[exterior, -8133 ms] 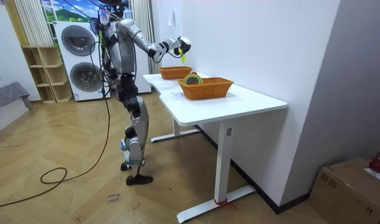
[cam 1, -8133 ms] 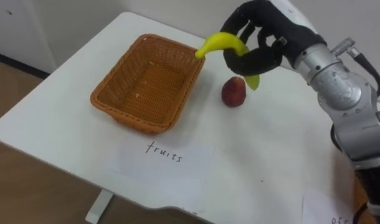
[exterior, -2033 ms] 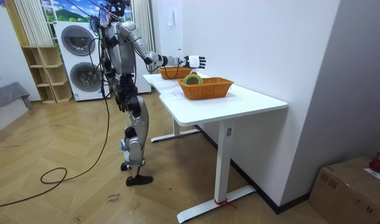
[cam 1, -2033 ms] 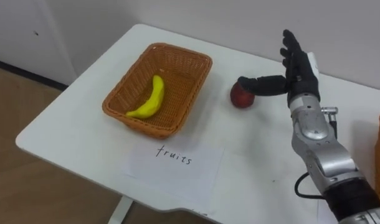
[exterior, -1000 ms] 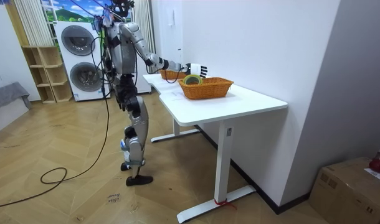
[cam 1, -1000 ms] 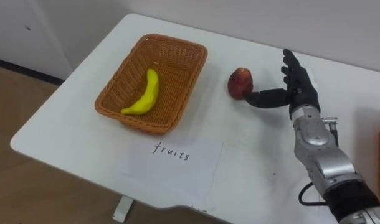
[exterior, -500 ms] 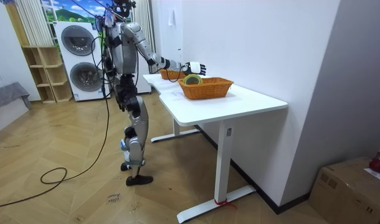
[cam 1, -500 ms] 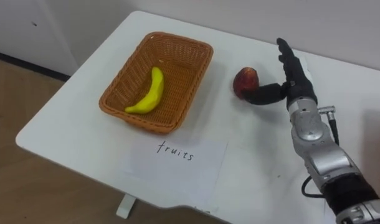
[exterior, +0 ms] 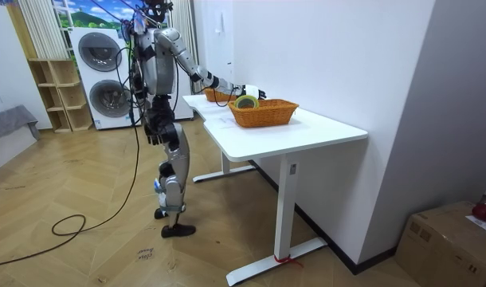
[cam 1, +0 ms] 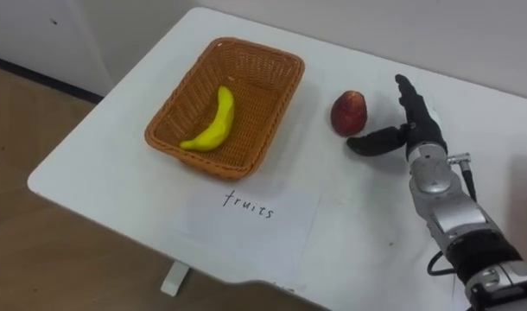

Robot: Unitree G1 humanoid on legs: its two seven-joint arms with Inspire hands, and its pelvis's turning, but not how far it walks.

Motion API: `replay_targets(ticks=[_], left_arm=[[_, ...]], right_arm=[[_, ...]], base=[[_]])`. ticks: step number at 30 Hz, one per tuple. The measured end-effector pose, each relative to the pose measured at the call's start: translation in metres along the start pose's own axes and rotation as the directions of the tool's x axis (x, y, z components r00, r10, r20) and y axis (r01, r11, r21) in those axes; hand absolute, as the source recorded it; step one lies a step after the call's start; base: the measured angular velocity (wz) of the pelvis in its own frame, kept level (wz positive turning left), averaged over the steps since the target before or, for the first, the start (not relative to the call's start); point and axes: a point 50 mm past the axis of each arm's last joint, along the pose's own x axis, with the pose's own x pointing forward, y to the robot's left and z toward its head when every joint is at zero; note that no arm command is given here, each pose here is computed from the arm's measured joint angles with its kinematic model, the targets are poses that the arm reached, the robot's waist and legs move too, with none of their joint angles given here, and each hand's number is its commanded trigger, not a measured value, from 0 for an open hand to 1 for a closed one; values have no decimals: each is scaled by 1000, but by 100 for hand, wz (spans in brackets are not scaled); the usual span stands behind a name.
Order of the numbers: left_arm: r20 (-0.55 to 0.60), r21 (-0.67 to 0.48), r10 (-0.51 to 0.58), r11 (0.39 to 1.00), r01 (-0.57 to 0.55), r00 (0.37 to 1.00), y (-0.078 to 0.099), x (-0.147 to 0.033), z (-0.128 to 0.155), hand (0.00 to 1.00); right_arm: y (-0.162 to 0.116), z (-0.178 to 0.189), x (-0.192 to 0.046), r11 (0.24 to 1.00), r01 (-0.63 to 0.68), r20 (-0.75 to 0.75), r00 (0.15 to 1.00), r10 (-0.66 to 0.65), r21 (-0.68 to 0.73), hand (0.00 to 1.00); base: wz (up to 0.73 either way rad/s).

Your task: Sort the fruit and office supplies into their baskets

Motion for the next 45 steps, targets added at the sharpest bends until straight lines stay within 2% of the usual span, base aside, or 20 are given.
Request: replay_targets(ticks=[14, 27, 45], left_arm=[[10, -18, -21, 1000, 21, 1000, -1, 1, 2, 0], [82, -5, -3, 1000, 4, 997, 8, 3, 16, 0], [103, -8, -4, 1000, 5, 995, 8, 3, 18, 0]], right_arm=[[-3, 2, 3, 1000, 11, 4, 1000, -11, -5, 0], [-5, 14, 6, 999, 14, 56, 998, -12, -36, 0], [-3, 19, 6, 991, 3, 119, 993, 13, -133, 0]], base=[[0], [0], [0]])
